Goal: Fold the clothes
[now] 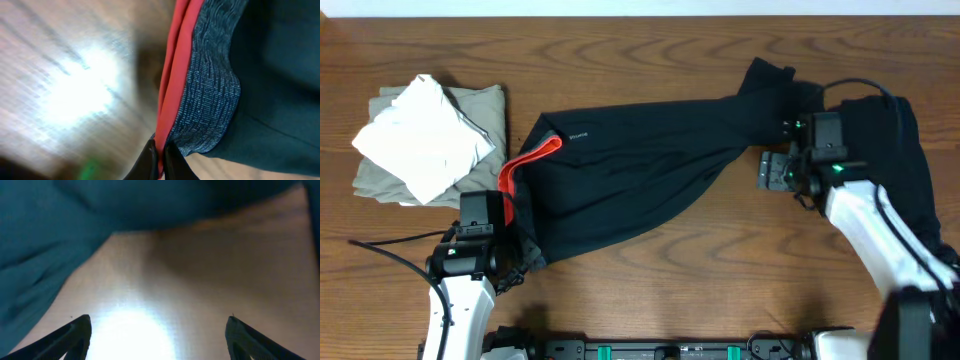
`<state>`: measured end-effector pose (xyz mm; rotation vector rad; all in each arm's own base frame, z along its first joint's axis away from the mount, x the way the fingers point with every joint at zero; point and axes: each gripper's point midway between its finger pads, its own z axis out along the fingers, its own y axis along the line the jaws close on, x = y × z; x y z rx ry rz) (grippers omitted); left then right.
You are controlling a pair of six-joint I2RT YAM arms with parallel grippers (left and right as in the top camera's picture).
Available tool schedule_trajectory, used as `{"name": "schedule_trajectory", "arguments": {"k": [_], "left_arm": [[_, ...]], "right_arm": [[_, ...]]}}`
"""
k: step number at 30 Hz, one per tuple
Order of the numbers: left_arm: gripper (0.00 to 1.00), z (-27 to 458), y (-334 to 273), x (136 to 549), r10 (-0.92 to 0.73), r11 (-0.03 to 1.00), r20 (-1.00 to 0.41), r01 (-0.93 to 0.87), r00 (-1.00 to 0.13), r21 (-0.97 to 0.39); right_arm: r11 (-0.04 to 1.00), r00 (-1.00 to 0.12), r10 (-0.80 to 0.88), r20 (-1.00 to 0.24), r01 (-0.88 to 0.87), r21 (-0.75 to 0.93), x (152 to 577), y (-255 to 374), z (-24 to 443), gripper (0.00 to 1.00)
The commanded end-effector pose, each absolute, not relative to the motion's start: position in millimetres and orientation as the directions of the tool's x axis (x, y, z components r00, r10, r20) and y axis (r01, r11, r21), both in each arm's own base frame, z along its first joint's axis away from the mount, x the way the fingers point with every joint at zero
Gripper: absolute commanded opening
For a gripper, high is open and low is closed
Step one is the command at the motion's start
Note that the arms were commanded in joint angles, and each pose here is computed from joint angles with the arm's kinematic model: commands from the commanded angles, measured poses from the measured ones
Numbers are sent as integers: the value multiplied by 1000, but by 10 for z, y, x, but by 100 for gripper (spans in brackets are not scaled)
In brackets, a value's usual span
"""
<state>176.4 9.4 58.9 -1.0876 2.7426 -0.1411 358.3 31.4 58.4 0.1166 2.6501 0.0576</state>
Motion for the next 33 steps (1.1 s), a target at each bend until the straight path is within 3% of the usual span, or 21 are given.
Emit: {"name": "schedule_trajectory", "arguments": {"k": [1,16,18,21,22,28,33], "left_arm": [[6,633,215,1759,-673,738,-182,-667,-717,-103],[6,635,213,1768,-674,738,-183,-667,-716,-107],[6,635,213,1768,-674,738,-184,-667,-716,-107],[6,640,215,1786,-674,738,-189,-666,-714,-111],[6,639,215,1787,-674,737,-189,-666,-714,-112],[6,641,215,1793,-674,738,-191,-666,-714,-113],[6,645,217,1810,-673,738,-197,-665,-713,-117]], "right_arm": [[1000,-888,25,-459,14,27,3696,278,349,83],[995,-816,-88,-571,-51,-81,4296,218,-286,81],[994,-808,-89,-583,-40,-97,4337,190,-319,68],[991,-791,-87,-605,-8,-131,4396,116,-283,16],[990,-774,-82,-628,12,-143,4452,85,-211,6],[981,-584,-65,-809,109,-158,4983,-3,516,2],[985,-475,-8,-880,149,-90,5342,32,985,11]]}}
